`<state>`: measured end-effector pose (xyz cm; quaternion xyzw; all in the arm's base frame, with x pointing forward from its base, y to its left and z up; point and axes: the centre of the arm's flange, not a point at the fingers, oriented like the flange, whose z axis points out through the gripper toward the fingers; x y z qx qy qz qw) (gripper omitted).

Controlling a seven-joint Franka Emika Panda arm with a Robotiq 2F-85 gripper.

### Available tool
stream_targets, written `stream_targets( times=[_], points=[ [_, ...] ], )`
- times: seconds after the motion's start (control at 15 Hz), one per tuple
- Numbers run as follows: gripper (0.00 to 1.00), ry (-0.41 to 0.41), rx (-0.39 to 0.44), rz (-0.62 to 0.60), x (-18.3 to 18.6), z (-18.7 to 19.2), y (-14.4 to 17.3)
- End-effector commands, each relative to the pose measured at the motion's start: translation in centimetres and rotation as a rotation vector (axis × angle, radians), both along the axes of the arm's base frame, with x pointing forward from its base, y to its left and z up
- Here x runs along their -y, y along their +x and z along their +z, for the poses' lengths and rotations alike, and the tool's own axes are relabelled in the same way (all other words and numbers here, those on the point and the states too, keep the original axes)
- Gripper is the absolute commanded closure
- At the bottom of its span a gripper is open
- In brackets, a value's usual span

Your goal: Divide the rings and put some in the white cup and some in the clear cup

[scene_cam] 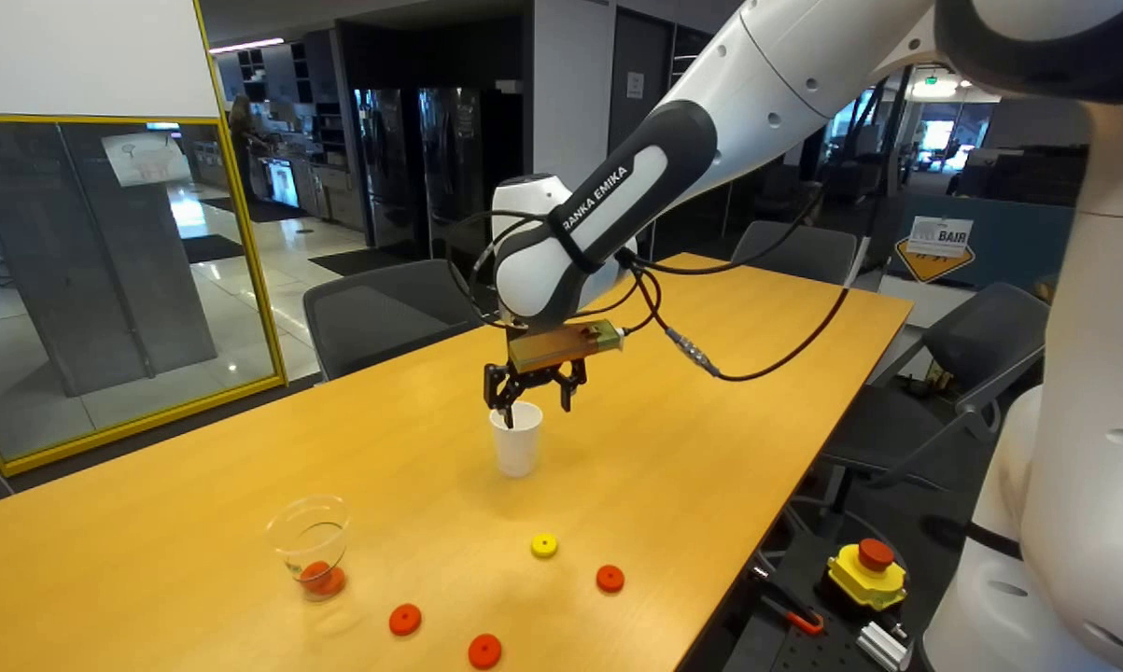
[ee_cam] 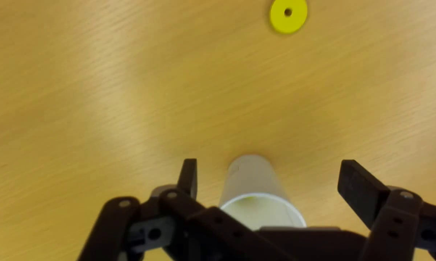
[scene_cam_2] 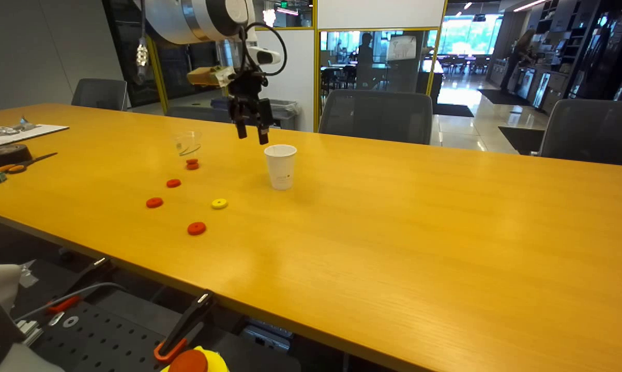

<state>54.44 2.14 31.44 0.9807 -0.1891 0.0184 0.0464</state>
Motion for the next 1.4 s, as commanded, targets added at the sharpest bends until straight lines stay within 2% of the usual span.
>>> stream_targets(
  times=[0.0, 0.27, 0.67, 1.33],
  points=[
    [0.0, 0.082, -0.029, -0.002, -3.1, -1.8, -4.8],
    [0.0, 0.12, -0.027, -0.018, -5.5, -5.7, -7.5],
    [0.0, 0.119, 0.033, -0.025, -5.4, -9.3, -8.1],
    [0.0, 0.095, -0.02, -0.034, -4.5, -14.1, -8.3]
  ],
)
